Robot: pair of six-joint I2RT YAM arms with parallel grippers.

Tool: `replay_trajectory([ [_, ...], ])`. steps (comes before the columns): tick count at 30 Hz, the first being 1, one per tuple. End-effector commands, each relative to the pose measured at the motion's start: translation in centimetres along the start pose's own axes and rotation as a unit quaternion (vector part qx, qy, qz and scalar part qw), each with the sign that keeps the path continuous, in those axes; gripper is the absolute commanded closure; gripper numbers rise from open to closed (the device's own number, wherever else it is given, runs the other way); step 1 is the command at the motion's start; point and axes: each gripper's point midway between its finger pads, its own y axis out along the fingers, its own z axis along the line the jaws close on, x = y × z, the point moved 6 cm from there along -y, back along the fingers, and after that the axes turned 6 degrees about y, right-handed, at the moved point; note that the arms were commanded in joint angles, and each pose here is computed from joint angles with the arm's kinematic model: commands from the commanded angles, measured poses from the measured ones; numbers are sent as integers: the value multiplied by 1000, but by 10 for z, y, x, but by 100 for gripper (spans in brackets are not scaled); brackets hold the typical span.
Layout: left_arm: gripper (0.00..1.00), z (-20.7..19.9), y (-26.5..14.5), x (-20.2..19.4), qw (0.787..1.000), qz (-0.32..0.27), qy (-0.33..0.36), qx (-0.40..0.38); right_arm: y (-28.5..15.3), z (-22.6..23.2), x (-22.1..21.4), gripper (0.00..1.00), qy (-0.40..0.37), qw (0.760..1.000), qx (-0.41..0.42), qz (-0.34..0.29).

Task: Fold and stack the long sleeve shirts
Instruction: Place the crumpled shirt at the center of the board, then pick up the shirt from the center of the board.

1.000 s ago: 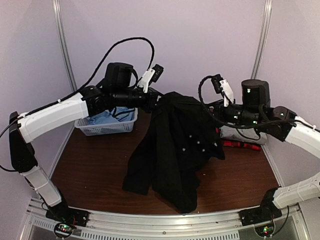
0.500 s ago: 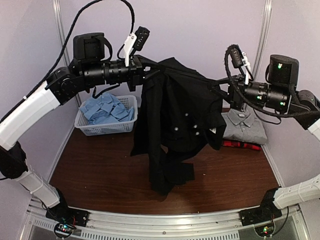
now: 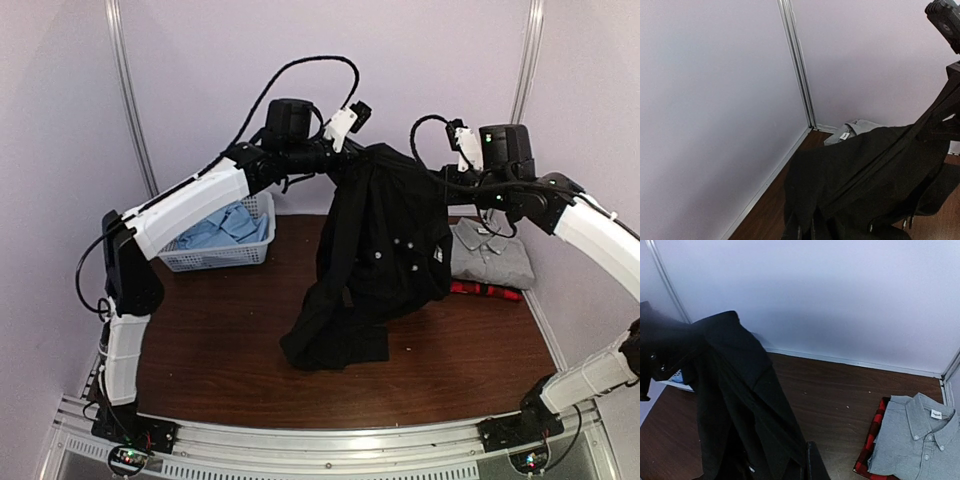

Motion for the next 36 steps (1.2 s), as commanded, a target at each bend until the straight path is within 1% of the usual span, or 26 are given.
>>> replay_trajectory([
  [1, 83, 148, -24, -64, 967, 54, 0, 248, 27, -96, -32, 100, 26, 979, -197, 51],
  [2, 71, 148, -16, -78, 966, 66, -6, 250, 43, -108, -43, 100, 26, 974, -215, 70],
  [3, 56, 150, -12, -90, 962, 80, -13, 262, 55, -121, -53, 100, 26, 969, -232, 87],
  [4, 44, 152, -11, -101, 956, 96, -25, 277, 68, -132, -63, 96, 24, 963, -248, 105],
  [5, 37, 153, -13, -109, 948, 114, -36, 295, 76, -143, -70, 91, 25, 957, -265, 118],
  [6, 31, 153, -17, -115, 942, 131, -49, 304, 83, -150, -77, 82, 23, 952, -275, 130],
  [7, 25, 151, -23, -118, 938, 143, -63, 310, 87, -152, -82, 75, 20, 950, -281, 138],
  [8, 15, 145, -29, -122, 938, 156, -73, 302, 89, -152, -85, 68, 19, 949, -279, 144],
  [9, 5, 135, -35, -127, 940, 161, -99, 284, 88, -150, -87, 62, 21, 951, -271, 146],
  [10, 3, 121, -41, -129, 945, 163, -117, 258, 85, -147, -87, 57, 26, 955, -260, 143],
  [12, 2, 84, -55, -138, 952, 169, -147, 206, 76, -141, -89, 45, 31, 961, -237, 136],
  [15, 2, 5, -74, -149, 959, 179, -179, 129, 62, -130, -98, 32, 36, 968, -206, 139],
  [16, 2, -29, -83, -165, 957, 198, -185, 104, 58, -127, -102, 29, 38, 970, -194, 143],
  [17, 2, -54, -89, -169, 958, 198, -190, 83, 54, -123, -105, 27, 41, 972, -179, 146],
  [18, 2, -77, -95, -170, 958, 197, -200, 65, 51, -120, -110, 26, 45, 974, -166, 149],
  [21, 2, -135, -109, -189, 949, 230, -213, 24, 42, -114, -117, 24, 56, 977, -141, 150],
  [23, 2, -164, -115, -204, 941, 255, -220, 16, 37, -113, -120, 23, 59, 977, -137, 150],
  [26, 2, -192, -117, -220, 933, 284, -220, 18, 32, -112, -124, 23, 64, 978, -134, 147],
  [28, 2, -201, -113, -235, 926, 305, -222, 25, 32, -112, -127, 23, 67, 978, -131, 149],
  [30, 3, -204, -106, -243, 922, 314, -222, 30, 32, -113, -133, 23, 68, 977, -132, 154],
  [32, 10, -207, -97, -243, 925, 306, -226, 23, 32, -114, -138, 23, 68, 976, -133, 160],
  [33, 17, -208, -93, -242, 927, 299, -227, 17, 32, -115, -140, 23, 68, 975, -134, 162],
  [36, 43, -207, -82, -233, 931, 291, -220, 12, 30, -116, -144, 23, 68, 973, -138, 169],
])
